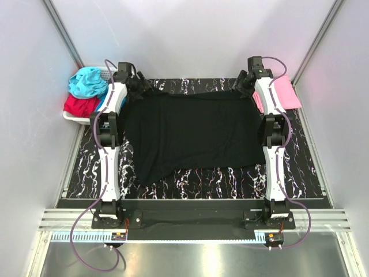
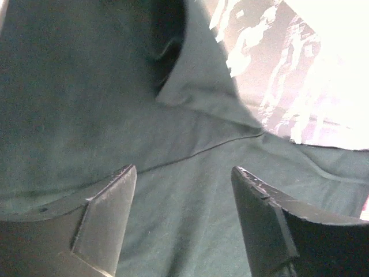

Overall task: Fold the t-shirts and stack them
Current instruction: Flatten the tshirt out

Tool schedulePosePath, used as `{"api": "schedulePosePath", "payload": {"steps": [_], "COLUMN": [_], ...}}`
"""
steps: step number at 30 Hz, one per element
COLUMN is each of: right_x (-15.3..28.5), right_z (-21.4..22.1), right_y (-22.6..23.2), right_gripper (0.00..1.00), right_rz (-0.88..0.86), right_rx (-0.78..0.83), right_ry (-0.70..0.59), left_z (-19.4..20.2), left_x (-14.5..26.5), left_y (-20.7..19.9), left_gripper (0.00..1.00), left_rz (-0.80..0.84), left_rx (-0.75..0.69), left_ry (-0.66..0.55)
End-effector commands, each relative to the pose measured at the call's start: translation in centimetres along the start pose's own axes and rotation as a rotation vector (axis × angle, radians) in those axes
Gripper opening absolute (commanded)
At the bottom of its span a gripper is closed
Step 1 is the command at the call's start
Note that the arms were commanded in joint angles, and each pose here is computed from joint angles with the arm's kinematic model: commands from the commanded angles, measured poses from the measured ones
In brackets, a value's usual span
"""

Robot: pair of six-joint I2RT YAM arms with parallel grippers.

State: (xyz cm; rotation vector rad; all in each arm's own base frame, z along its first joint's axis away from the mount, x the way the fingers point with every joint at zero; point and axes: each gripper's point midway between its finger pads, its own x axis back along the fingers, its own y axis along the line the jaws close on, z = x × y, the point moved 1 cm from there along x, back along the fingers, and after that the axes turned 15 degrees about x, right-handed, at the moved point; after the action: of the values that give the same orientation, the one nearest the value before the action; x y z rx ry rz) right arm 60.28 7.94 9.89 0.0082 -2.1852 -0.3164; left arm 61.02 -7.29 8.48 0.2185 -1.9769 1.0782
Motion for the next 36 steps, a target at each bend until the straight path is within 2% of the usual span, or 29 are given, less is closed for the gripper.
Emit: {"api": "schedulePosePath", "payload": {"steps": [1,7,13,17,18,24,25,30,36], "right_x": [1.0,0.3,-0.1,-0.1,-0.2,-0.5,-0.5,-0.4,0.4], "right_z": [-0.9,-0.4,0.0,0.1,0.1,0.7,0.8,0.8,-0.2], "right_y": [1.1,1.6,1.8,2.2,2.4,2.5,2.7,3.2,3.9], "right_gripper": [0.64,0.63,0.62,0.61,0.61,0.61,0.61,0.61,0.62], "right_rz": [-0.053,-0.086,-0.095,-0.119,-0.128,-0.120,-0.123,-0.145,-0.178], "right_rx": [0.000,-0.003,-0.023,-0.043,-0.045,-0.044,-0.040,-0.032,-0.008], "right_ry": [-0.024,-0.024,-0.017,-0.008,-0.009,0.002,0.003,0.006,-0.022], "left_z": [-3.9,-5.1,-4.9,-4.5,-2.5,0.6,0.2,-0.8,-1.5], "left_x": [0.7,-1.2,-3.0,-3.4,-3.8,-4.6,-4.4,-3.9,-3.0], "left_y": [-1.8,-2.1,-1.3,-0.5,-1.6,-2.5,-2.3,-2.7,-0.7], "left_gripper": [0.76,0.77,0.76,0.71,0.70,0.68,0.68,0.68,0.66], "left_rz": [0.145,0.236,0.213,0.129,0.121,0.024,-0.011,-0.053,-0.138], "left_rx": [-0.013,0.005,0.037,-0.048,-0.084,-0.228,-0.236,-0.202,-0.118], "left_ry": [-0.066,-0.084,-0.109,-0.173,-0.162,-0.211,-0.248,-0.330,-0.373]}}
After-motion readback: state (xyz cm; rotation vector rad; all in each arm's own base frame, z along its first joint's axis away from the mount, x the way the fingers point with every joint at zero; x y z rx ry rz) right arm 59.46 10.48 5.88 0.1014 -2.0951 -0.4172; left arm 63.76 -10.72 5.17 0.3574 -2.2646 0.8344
